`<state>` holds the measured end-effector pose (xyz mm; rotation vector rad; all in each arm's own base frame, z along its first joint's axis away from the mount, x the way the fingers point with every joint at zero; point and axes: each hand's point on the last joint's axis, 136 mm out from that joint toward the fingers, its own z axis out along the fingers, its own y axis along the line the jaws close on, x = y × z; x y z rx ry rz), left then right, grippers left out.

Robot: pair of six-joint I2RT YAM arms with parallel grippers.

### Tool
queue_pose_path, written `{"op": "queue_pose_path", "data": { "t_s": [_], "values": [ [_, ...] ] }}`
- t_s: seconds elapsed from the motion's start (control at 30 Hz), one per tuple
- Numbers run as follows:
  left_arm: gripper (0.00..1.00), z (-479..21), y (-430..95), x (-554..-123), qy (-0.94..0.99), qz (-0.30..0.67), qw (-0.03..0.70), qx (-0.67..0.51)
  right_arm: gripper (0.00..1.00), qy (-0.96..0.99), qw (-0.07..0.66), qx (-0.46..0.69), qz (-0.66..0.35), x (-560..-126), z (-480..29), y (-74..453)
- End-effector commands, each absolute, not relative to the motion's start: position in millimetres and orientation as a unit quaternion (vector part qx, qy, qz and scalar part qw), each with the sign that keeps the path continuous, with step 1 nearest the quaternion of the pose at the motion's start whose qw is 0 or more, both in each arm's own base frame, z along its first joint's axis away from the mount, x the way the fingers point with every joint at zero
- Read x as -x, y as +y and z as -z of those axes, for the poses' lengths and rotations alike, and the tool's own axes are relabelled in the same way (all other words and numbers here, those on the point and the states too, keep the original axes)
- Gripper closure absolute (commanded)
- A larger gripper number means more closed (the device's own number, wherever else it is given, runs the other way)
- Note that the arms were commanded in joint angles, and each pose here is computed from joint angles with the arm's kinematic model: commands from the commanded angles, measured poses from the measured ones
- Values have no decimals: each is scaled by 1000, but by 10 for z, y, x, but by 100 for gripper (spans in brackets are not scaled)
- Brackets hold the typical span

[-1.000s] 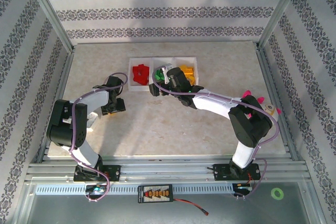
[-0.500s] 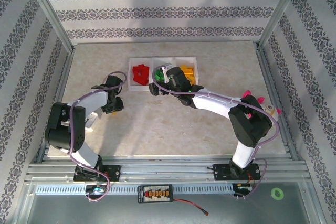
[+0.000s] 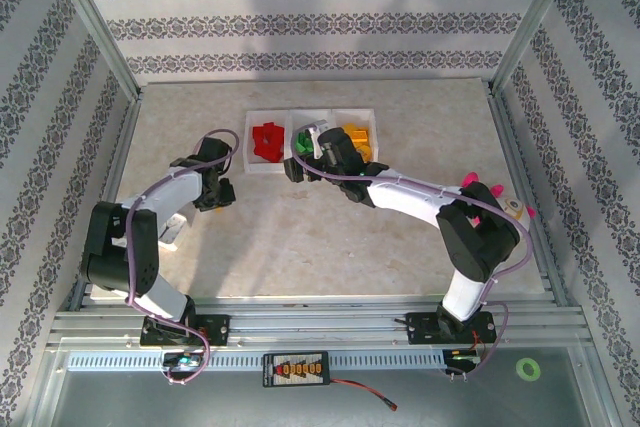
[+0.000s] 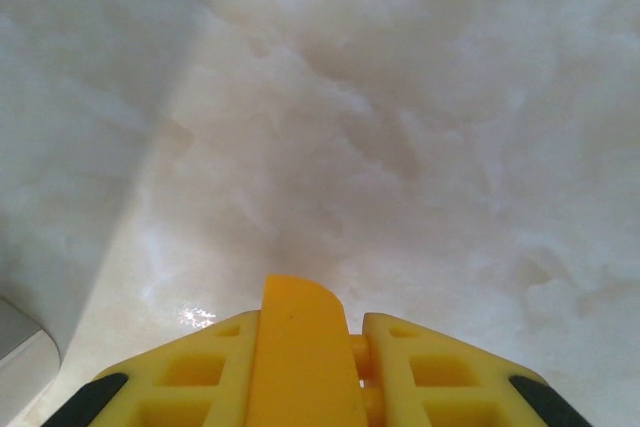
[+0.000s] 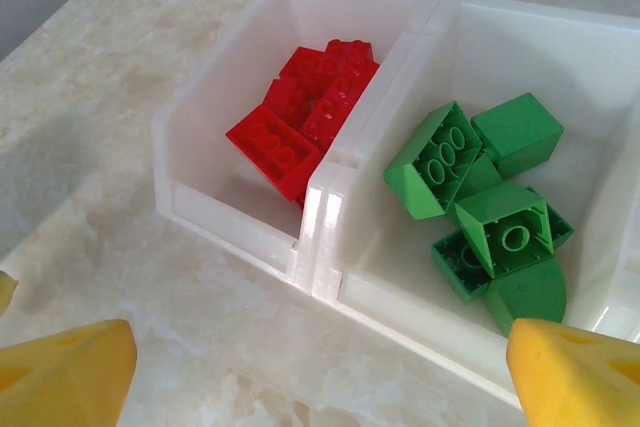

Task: Sort the legos into containers by color
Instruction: Pick up the lego from the middle-left of the table, then place the lego in the container.

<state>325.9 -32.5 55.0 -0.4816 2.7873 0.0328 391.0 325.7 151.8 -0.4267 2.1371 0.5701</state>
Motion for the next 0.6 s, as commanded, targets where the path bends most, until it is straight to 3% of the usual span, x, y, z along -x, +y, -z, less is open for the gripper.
{"op": "queue_pose_path", "data": {
  "t_s": [0.0,0.57],
  "values": [
    [84,-862,-510,-3350,973,7,181,145,5,845,454,159,-234,-3835,-1775,3155],
    [84,-1627,-2123,-4147,958,96,270,-22,5,844,506,90,-153,-3361,-2108,1995]
  ]
}}
